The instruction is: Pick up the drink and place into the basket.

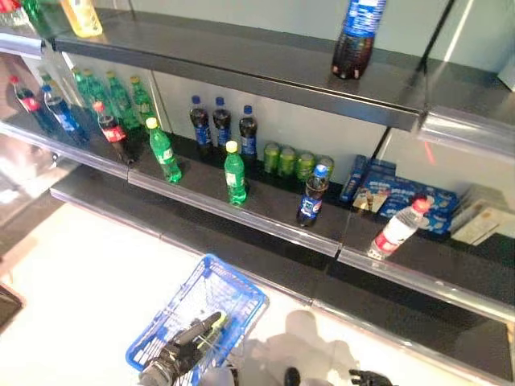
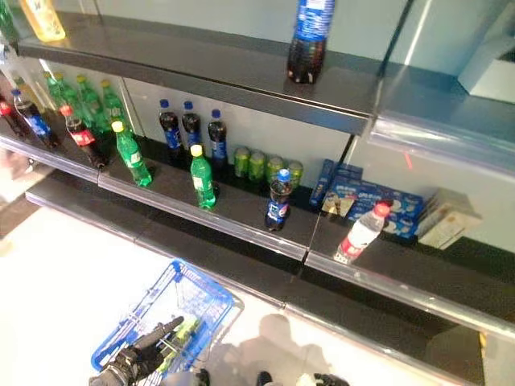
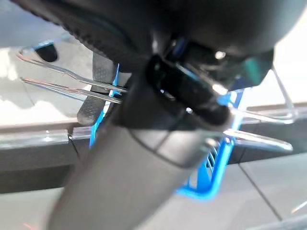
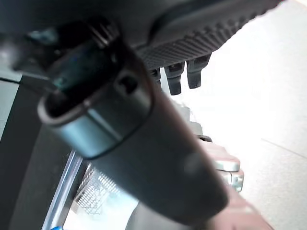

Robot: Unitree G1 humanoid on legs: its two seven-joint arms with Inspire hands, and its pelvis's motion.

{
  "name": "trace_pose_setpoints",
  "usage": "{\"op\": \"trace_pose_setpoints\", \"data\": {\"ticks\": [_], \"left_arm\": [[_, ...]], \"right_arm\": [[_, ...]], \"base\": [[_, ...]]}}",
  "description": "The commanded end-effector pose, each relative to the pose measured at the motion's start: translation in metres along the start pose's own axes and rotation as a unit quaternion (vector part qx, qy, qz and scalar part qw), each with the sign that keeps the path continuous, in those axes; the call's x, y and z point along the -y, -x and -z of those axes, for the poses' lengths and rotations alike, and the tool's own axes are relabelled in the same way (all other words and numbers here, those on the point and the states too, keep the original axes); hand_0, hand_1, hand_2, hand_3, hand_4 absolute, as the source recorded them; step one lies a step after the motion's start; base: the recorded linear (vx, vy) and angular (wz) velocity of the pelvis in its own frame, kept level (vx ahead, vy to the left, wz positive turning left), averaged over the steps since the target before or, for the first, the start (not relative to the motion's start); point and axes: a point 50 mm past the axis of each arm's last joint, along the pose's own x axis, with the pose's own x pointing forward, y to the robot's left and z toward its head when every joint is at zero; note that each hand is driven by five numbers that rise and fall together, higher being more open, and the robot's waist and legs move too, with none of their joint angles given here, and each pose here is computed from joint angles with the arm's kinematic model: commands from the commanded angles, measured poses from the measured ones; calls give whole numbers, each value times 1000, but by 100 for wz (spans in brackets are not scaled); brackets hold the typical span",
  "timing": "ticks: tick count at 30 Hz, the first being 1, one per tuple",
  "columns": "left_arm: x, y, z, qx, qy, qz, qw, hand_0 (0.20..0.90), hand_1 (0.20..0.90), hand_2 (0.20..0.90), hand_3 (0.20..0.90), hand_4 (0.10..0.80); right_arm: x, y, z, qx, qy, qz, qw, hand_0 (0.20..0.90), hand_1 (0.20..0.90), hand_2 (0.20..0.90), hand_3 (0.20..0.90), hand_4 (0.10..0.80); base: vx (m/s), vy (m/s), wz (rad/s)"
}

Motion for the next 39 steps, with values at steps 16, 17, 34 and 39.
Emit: {"op": "trace_pose_setpoints", "data": {"ticks": [16,17,34,39], "left_arm": [[20,-6,-3,3,-17,85,996,300,300,300,200,100],[19,-5,-6,10,-14,81,997,300,300,300,200,100],[6,1,-8,17,-19,60,998,300,300,300,200,100],[23,-6,-8,24,-17,85,996,300,300,300,200,100]], "right_arm": [[7,3,11,12,-36,23,999,900,900,900,900,800],[6,2,7,17,-33,20,999,900,900,900,900,800],[-1,0,-2,4,-3,6,1000,900,900,900,900,800],[8,-1,-17,18,20,21,999,900,900,900,900,800]], "base": [[93,288,-27],[-123,63,-37],[42,-22,-11],[-63,9,1]]}}
